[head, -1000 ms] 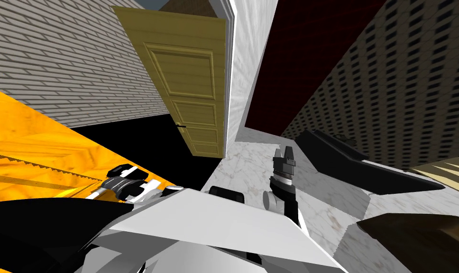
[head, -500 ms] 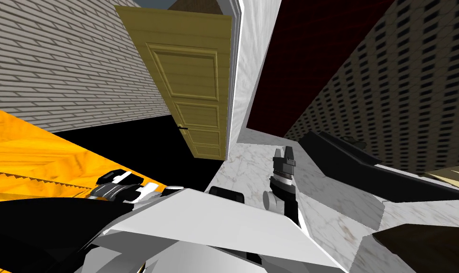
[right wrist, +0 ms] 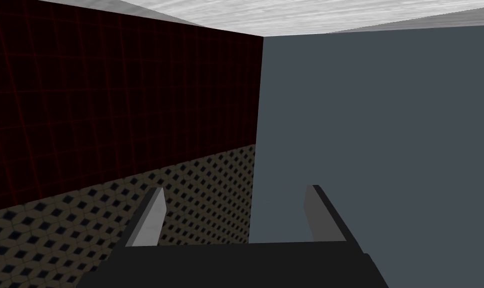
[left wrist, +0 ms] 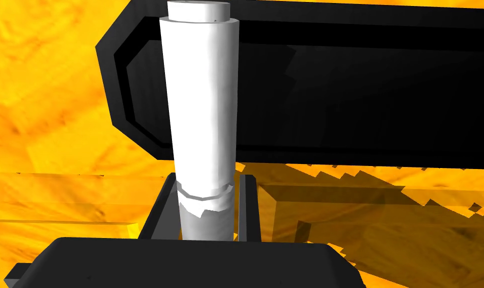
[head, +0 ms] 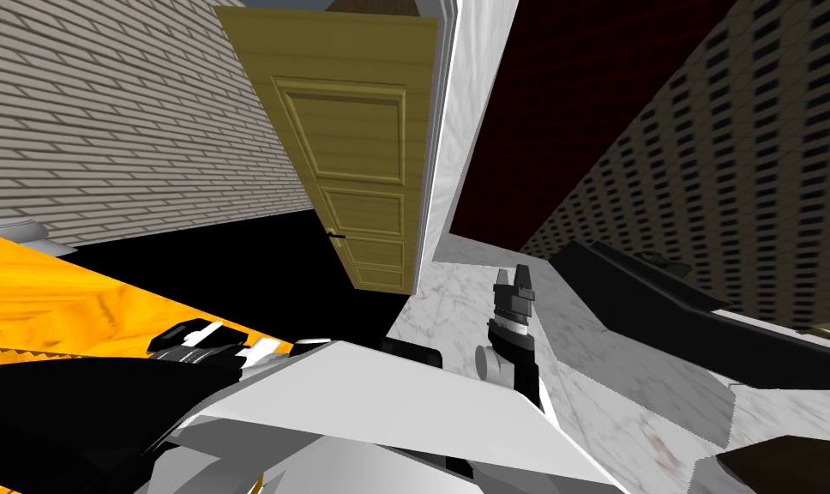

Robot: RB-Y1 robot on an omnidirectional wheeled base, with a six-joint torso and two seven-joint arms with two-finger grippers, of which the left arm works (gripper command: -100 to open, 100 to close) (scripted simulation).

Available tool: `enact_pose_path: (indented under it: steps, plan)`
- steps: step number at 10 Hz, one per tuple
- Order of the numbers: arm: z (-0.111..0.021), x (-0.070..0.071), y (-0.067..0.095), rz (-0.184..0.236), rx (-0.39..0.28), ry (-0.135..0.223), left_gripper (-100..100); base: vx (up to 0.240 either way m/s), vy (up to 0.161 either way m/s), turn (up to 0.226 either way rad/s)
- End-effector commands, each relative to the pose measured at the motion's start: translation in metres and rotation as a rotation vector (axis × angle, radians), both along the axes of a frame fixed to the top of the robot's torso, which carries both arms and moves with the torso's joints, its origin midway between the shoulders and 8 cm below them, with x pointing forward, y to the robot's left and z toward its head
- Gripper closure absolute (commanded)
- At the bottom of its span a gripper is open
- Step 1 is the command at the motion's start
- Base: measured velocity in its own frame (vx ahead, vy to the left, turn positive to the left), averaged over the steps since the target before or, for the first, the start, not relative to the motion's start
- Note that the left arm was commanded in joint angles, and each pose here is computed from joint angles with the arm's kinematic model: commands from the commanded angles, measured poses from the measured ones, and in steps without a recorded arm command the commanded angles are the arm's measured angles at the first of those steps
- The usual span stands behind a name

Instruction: Push the door open

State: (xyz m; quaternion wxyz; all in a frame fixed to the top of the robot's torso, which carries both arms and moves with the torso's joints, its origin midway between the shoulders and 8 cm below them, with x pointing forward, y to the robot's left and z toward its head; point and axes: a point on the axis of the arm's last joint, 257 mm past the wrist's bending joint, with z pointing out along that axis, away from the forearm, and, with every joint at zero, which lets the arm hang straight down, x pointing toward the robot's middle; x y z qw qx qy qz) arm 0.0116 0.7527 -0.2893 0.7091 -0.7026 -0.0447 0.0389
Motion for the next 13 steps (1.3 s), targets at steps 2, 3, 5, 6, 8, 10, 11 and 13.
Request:
enact_pose_path:
  steps: [2, 3, 5, 6, 8, 10, 11, 13]
  plan:
    - [0.001, -0.022, -0.005, 0.048, -0.002, 0.006, 100, 0.105, 0.150, 0.032]
    - [-0.002, -0.028, -0.008, 0.059, -0.007, 0.007, 100, 0.104, 0.160, 0.038]
    - [0.009, -0.024, -0.001, 0.056, 0.013, 0.002, 100, 0.049, 0.089, 0.041]
    - [0.012, -0.025, 0.000, 0.058, 0.017, 0.002, 100, 0.066, 0.138, 0.064]
    - [0.020, -0.030, 0.003, 0.070, 0.034, 0.000, 100, 0.049, 0.158, 0.060]
    - [0.024, -0.039, 0.001, 0.092, 0.041, -0.001, 100, 0.083, 0.188, 0.069]
    - [0.023, -0.046, -0.001, 0.107, 0.041, -0.001, 100, 0.084, 0.199, 0.067]
    - [0.018, -0.063, -0.009, 0.143, 0.031, 0.000, 100, 0.077, 0.200, 0.054]
